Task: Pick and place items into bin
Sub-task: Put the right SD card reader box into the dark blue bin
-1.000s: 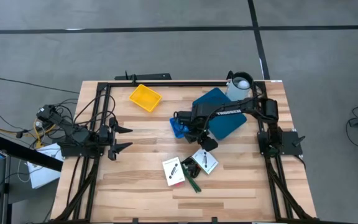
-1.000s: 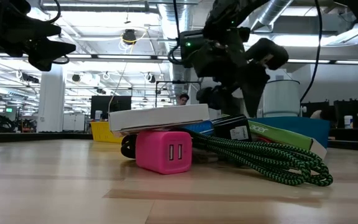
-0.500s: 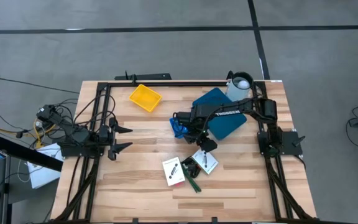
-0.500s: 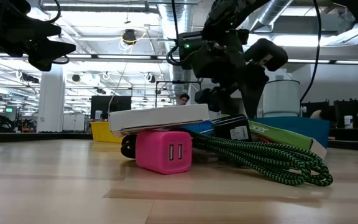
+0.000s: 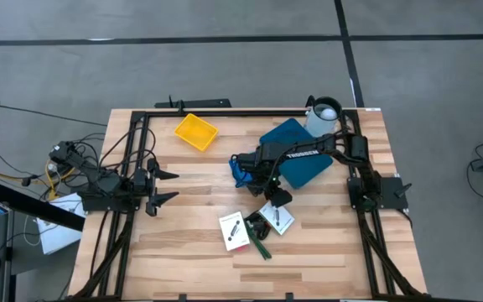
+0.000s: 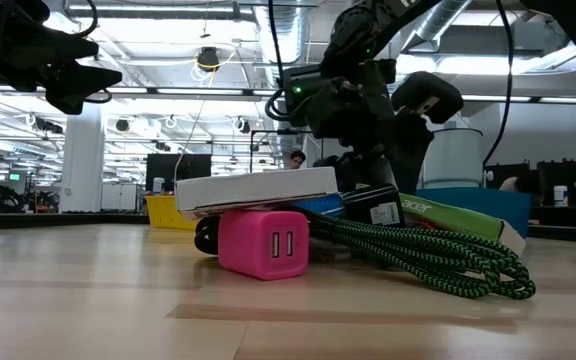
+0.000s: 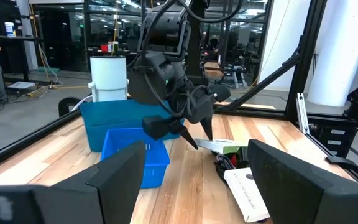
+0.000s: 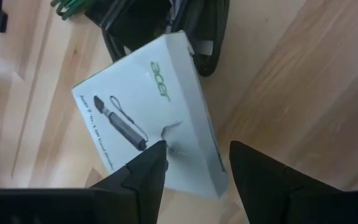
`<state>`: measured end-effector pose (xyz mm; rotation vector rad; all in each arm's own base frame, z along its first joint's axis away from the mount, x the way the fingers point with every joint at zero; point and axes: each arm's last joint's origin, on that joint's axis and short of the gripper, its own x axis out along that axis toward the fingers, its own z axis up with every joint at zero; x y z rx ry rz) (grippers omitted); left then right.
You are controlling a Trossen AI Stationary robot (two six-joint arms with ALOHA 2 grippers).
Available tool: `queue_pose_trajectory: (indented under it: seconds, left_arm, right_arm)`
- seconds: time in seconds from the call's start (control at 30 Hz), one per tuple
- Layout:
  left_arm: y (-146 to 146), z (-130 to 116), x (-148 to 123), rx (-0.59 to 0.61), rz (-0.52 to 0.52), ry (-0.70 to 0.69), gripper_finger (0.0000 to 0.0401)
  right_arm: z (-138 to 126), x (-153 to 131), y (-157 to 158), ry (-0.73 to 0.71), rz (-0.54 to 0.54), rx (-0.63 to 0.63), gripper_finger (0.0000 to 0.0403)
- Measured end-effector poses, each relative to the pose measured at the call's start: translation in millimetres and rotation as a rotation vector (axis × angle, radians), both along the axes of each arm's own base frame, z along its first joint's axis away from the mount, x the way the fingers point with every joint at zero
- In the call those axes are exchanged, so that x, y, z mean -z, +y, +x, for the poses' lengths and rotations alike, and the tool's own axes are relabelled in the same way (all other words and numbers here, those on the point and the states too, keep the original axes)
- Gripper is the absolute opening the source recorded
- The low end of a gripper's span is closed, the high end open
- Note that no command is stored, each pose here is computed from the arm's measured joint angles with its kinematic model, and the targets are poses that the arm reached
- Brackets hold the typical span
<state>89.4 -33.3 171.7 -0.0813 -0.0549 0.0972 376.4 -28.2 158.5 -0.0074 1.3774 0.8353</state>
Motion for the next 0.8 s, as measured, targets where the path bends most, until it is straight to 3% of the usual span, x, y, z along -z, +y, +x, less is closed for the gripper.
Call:
queue_pose_trajectory:
  seconds: [0.8]
  left_arm:
    - [0.0, 0.0, -0.1, 0.001, 0.0, 0.0, 0.0272]
  right_arm:
    - [1.3, -0.6, 0.3, -0.019, 0.045, 0.006, 0.0171]
